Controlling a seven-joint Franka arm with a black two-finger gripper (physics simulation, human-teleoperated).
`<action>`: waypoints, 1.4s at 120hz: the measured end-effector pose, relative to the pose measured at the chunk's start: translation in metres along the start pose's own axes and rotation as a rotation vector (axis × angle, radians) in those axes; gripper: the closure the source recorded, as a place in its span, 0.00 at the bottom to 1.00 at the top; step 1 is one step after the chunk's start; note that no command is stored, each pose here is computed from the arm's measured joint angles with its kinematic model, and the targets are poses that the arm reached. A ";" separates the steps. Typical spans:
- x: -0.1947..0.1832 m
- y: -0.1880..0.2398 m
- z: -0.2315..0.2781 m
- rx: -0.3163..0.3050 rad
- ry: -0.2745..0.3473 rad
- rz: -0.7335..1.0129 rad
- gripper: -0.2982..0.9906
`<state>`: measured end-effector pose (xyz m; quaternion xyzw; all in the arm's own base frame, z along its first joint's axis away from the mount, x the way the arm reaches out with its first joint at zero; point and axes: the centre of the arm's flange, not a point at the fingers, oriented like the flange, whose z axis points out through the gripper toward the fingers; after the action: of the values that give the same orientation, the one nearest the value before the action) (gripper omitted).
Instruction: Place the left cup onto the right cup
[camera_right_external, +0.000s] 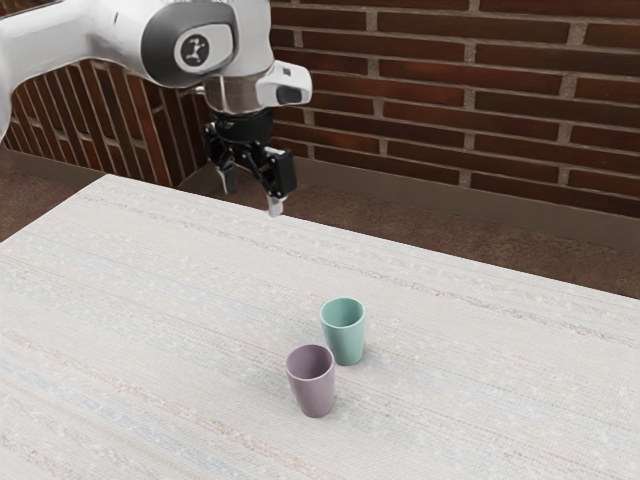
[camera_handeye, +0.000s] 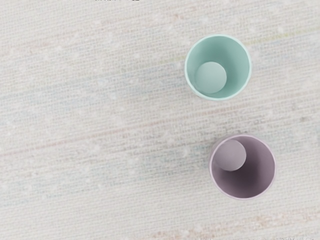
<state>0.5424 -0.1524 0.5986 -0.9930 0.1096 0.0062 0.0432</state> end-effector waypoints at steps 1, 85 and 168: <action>0.000 0.001 0.000 0.000 0.000 0.002 0.23; 0.015 -0.028 0.025 -0.007 -0.025 -0.050 0.23; 0.045 -0.002 0.067 -0.032 -0.021 -0.008 0.23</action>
<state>0.5861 -0.1548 0.5314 -0.9939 0.1053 0.0182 0.0287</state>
